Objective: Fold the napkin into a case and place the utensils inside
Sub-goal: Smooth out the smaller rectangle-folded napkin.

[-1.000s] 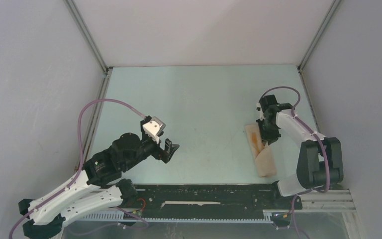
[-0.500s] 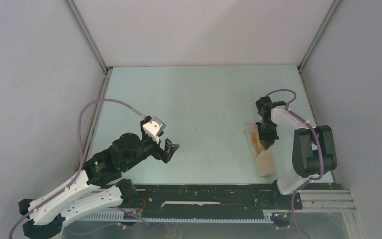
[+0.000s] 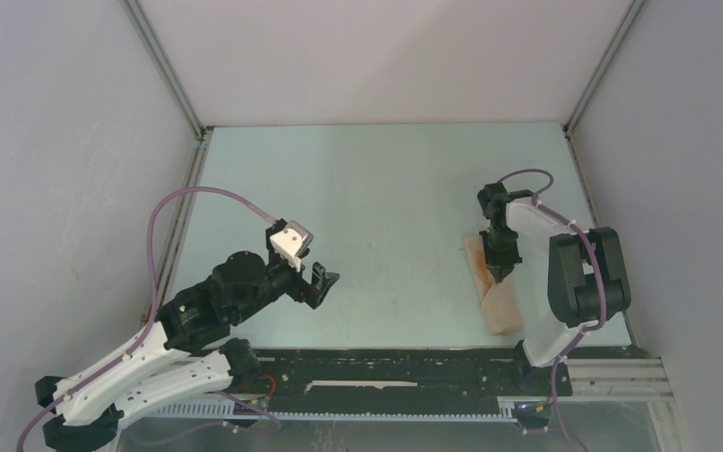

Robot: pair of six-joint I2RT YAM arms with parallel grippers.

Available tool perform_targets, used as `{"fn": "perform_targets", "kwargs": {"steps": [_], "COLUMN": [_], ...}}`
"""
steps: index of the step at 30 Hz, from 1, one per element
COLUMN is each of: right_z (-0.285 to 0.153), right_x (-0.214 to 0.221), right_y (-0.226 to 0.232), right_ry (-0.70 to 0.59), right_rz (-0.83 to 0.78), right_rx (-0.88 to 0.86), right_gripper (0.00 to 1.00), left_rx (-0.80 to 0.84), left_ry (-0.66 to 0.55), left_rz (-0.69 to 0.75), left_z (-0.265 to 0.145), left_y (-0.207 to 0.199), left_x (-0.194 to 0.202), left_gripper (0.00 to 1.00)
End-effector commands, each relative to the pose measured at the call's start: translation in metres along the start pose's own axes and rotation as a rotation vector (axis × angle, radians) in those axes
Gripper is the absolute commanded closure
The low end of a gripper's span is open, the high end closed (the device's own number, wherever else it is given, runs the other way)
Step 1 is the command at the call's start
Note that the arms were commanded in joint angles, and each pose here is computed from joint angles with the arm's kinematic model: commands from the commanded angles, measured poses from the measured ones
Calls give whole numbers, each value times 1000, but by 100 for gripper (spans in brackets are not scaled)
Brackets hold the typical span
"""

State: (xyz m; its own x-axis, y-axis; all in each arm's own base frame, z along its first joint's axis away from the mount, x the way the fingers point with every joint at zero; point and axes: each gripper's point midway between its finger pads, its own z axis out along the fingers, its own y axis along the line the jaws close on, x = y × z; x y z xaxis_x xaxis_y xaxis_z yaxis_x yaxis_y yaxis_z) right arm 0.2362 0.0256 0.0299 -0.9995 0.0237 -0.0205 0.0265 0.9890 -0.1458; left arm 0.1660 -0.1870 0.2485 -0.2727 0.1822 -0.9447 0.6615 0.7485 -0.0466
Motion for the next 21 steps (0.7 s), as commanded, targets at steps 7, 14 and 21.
{"fn": "perform_targets", "kwargs": {"steps": [7,14,21], "right_z": [-50,-33,-20], "right_x": [-44,-100,-132], "right_y": [-10,2,6], "right_ry": [-261,-332,-332], "right_rz": [90,124,110], "right_rx": [6,-21,-24], "right_gripper": [74,83,90], "left_rx": [9,-9,-20], "left_ry": [-19,-7,9], "left_rz": [-5,-7,-4], "left_z": [1,3,7], "left_y": [-2,2,3], "left_x": [-6,-4,-1], "left_gripper": [11,11,11]}}
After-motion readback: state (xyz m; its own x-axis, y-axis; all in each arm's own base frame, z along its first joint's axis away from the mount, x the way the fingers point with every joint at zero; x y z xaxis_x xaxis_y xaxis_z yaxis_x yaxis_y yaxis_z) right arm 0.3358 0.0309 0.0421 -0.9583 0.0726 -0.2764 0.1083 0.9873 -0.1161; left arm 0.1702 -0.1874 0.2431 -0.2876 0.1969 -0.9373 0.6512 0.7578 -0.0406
